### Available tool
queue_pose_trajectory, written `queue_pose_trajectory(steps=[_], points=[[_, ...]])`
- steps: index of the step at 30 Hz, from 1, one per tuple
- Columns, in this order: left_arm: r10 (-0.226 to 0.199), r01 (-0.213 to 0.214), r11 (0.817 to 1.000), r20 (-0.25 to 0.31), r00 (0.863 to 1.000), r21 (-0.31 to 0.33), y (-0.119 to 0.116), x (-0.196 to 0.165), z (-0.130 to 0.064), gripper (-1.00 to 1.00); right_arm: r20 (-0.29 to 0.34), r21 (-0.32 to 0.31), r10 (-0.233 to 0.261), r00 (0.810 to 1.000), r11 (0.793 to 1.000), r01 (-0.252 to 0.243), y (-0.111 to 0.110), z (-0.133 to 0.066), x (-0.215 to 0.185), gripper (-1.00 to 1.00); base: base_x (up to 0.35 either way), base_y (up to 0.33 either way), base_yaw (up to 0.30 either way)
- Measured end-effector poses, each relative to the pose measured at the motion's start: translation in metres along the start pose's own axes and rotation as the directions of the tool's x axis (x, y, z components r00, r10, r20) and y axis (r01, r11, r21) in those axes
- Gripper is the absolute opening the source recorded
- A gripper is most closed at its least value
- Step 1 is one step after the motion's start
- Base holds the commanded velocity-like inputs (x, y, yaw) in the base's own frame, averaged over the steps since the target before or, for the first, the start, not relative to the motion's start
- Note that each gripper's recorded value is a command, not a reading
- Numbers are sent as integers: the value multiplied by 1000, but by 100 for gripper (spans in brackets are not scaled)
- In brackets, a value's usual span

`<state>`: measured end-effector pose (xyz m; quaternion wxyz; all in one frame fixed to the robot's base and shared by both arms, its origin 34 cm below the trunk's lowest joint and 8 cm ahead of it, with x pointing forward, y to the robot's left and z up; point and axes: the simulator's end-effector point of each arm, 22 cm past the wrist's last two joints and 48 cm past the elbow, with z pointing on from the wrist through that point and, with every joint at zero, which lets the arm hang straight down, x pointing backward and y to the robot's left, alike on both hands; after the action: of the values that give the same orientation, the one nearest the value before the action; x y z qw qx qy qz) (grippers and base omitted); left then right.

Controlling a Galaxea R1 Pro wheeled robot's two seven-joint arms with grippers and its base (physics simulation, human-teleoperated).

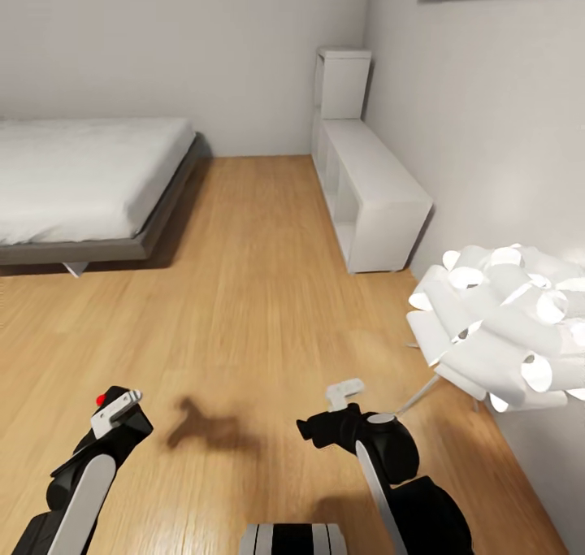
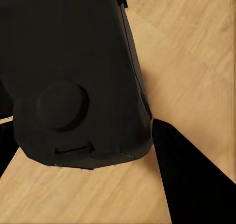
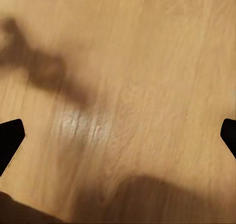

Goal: Attach the digital camera to the camera tripod in the bedroom.

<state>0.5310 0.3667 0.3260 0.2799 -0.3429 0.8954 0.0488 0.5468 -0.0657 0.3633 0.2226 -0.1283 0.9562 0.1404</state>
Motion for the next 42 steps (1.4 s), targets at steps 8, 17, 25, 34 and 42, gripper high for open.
queue_pose_trajectory(steps=[8, 17, 25, 34, 42], points=[[-7, 7, 1000, 27, 1000, 20, -3, -12, -11, -100, 66, -3, -18, 998, 1000, 19, 8, -13, -20, 100, 0, 0, 223], [7, -9, 999, 38, 999, 53, -15, -19, -23, -100, 108, -6, -36, 994, 999, 37, 16, -27, -33, 100, 0, 0, 283], [38, -42, 995, 43, 998, 93, -32, -23, -36, -100, 137, 3, -46, 990, 999, 46, 16, -41, -43, 100, 0, 0, 287], [38, -44, 988, 44, 998, 147, -43, -28, -45, -100, 170, 11, -58, 984, 998, 57, 19, -56, -54, 100, 0, 0, 289], [30, -40, 983, 60, 998, 179, -50, -36, -54, -100, 203, 20, -70, 977, 998, 67, 22, -70, -65, 100, 0, 0, 295]])
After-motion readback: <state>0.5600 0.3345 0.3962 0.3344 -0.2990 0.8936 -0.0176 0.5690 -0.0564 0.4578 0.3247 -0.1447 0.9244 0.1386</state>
